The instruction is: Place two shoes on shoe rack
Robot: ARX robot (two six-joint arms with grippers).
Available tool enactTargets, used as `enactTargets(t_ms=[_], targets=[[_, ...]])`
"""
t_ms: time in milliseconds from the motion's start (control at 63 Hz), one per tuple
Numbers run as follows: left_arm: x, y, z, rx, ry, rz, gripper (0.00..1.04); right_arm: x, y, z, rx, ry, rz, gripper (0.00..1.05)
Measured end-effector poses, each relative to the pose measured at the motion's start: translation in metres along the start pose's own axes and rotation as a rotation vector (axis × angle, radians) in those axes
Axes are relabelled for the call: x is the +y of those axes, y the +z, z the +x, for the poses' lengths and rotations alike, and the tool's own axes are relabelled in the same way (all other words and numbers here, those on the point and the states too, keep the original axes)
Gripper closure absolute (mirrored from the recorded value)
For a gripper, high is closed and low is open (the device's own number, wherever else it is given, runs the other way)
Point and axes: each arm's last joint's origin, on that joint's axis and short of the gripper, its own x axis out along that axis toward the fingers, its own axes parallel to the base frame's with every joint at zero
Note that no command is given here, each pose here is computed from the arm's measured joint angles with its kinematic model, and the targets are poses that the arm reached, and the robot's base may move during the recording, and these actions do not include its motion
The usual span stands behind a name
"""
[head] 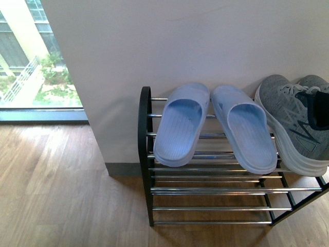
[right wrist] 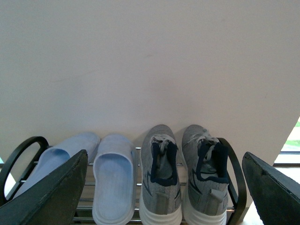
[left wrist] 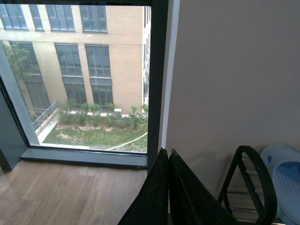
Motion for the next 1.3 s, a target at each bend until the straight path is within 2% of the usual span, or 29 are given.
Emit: enactTargets(t_ms=[143, 476, 1302], targets=[[0.0000, 0.0000, 0.0000, 0.000, 0.000, 0.000, 0.62, 0.0000, 0.0000, 0.0000, 0.000, 0.000, 0.000, 0.09], [0.0001, 0.0001, 0.0000, 0.000, 0.003, 0.000, 0.08, 0.0001, 0.0000, 0.0000, 0.000, 0.004, 0.000, 0.09], [0.0001, 0.0001, 0.0000, 0.000, 0.000, 0.004, 0.09, 0.0000, -0.0002, -0.0001, 0.002, -0.002, 0.003, 0.09]])
